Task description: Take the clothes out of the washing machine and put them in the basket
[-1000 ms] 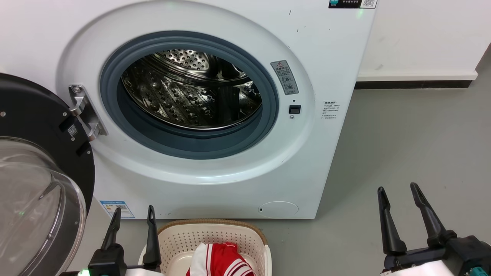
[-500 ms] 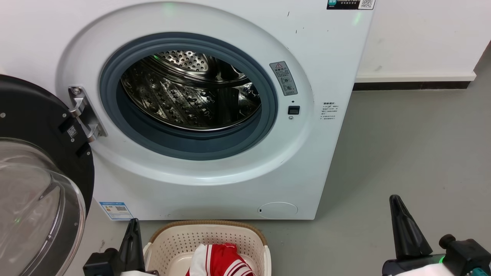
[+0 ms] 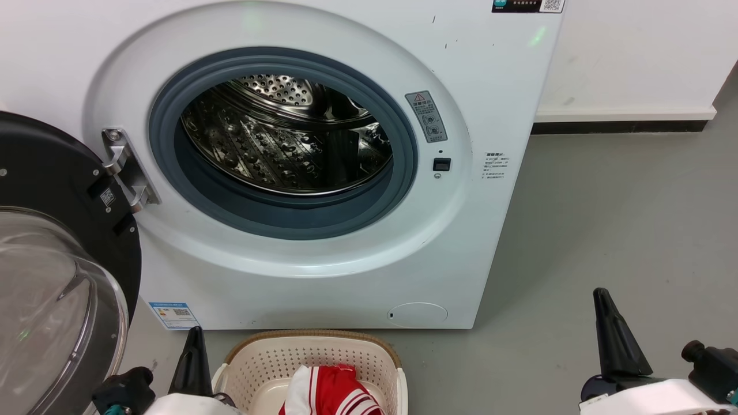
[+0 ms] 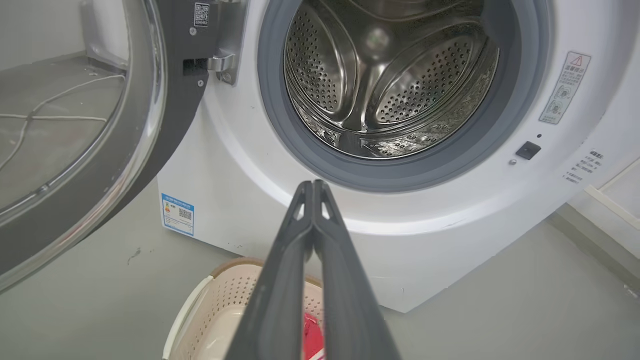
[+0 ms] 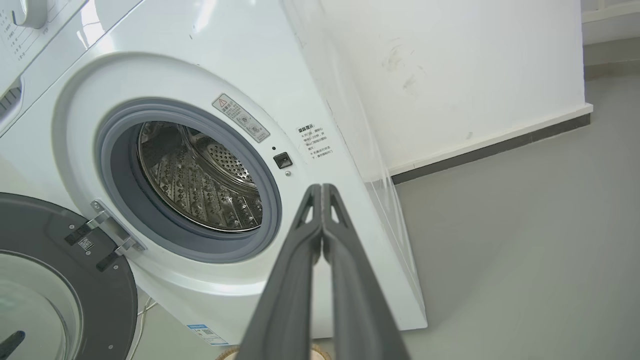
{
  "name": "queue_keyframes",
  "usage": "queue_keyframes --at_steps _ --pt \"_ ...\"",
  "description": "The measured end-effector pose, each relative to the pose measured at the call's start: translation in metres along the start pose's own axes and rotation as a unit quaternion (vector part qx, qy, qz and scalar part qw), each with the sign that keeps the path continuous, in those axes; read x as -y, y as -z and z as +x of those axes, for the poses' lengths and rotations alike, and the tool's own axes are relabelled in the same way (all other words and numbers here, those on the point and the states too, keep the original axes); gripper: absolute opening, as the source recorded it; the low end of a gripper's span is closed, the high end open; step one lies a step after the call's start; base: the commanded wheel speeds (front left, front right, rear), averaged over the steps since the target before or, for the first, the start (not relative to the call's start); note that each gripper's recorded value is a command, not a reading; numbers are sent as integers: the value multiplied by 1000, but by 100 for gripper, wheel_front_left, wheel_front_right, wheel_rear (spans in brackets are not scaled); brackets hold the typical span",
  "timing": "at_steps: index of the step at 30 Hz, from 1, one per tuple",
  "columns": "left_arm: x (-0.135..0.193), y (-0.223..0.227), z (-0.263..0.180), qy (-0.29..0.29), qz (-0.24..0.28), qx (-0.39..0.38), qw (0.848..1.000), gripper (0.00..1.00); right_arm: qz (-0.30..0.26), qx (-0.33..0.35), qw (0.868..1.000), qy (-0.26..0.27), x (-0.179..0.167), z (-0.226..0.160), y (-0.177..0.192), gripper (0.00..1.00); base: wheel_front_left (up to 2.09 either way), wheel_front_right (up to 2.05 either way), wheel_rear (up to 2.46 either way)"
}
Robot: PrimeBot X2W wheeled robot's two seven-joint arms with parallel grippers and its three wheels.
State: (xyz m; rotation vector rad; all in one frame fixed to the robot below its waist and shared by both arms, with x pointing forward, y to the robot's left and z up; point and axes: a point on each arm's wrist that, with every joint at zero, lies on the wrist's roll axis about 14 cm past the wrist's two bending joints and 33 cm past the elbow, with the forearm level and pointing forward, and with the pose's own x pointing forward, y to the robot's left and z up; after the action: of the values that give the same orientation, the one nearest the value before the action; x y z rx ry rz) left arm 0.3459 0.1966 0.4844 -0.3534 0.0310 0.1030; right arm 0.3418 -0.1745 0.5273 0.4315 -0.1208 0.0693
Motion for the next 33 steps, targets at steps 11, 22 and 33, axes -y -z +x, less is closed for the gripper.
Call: queue_keyframes --at_steps 11,22,33 --pt "-1 0 9 -5 -111 -14 994 0 103 -9 994 24 11 6 4 0 0 0 0" --pt "-2 2 13 -7 -193 -26 981 0 178 -14 983 38 17 12 6 0 0 0 0" --pt "-2 1 18 -5 -265 -33 964 0 245 -21 968 51 23 16 10 0 0 0 0"
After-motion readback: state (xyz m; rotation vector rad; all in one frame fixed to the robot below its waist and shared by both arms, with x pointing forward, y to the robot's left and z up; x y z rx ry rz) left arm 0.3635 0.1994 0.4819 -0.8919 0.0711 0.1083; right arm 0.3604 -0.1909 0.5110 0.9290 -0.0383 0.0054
